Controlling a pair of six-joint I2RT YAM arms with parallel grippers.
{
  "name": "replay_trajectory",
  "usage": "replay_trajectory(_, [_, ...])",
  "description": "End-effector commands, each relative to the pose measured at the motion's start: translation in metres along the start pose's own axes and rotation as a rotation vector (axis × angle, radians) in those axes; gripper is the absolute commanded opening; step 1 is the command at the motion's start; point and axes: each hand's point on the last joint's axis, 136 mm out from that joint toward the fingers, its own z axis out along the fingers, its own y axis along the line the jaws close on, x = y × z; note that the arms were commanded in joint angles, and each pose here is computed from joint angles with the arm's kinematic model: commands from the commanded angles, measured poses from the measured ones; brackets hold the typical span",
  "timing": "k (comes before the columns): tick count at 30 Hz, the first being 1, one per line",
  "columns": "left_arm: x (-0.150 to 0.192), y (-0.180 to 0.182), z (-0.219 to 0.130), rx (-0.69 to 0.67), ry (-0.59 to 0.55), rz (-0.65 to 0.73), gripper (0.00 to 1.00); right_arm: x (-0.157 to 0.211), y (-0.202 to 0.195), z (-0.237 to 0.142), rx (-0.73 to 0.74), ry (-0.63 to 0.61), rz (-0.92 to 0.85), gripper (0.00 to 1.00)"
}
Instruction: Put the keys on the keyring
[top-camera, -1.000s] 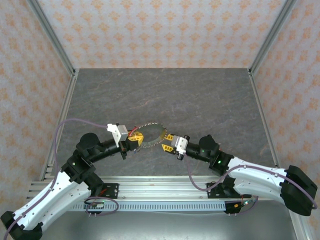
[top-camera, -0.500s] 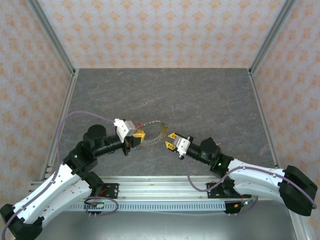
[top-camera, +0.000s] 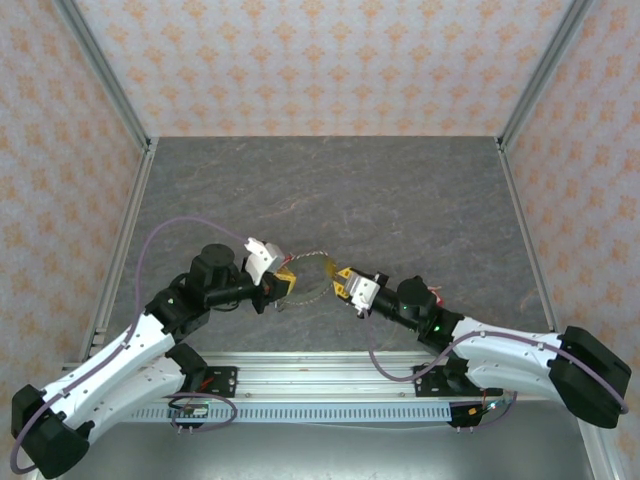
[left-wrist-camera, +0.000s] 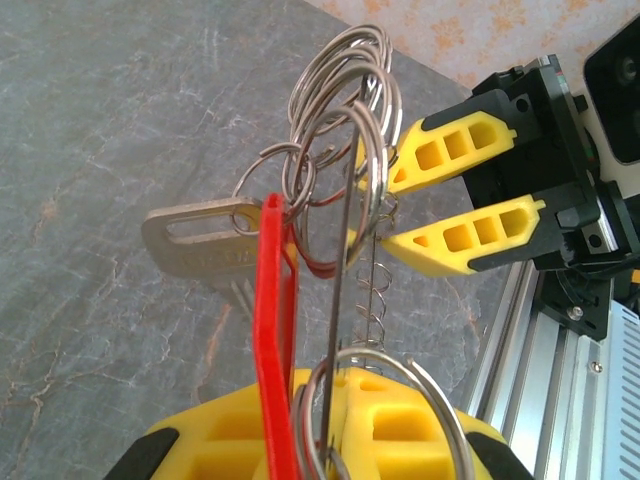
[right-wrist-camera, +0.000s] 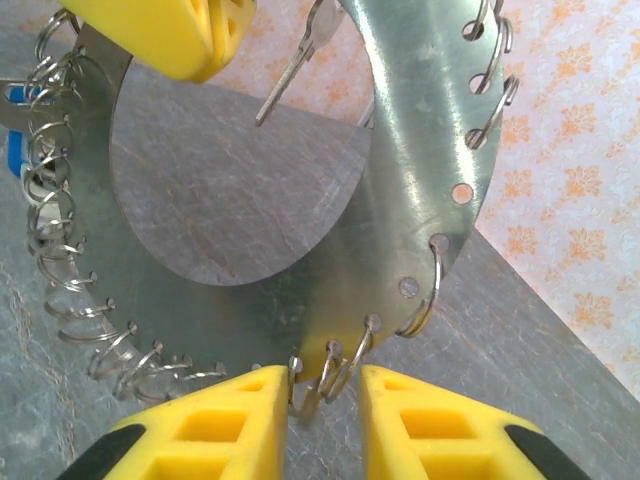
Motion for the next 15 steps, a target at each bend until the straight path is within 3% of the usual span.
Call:
replay_trajectory(1, [-0.023,-0.005,-0.007,0.018,-0.105,0.025,0.0,0.002,0.005,0.0,-0.025,-0.006,-0.02,0.23])
replay_trajectory(15, [-0.026,-0.003,-0.01,0.003,-0.109,0.024,0.0,0.006,0.041,-0.001,-0.21,0.01,-0.04,0.18])
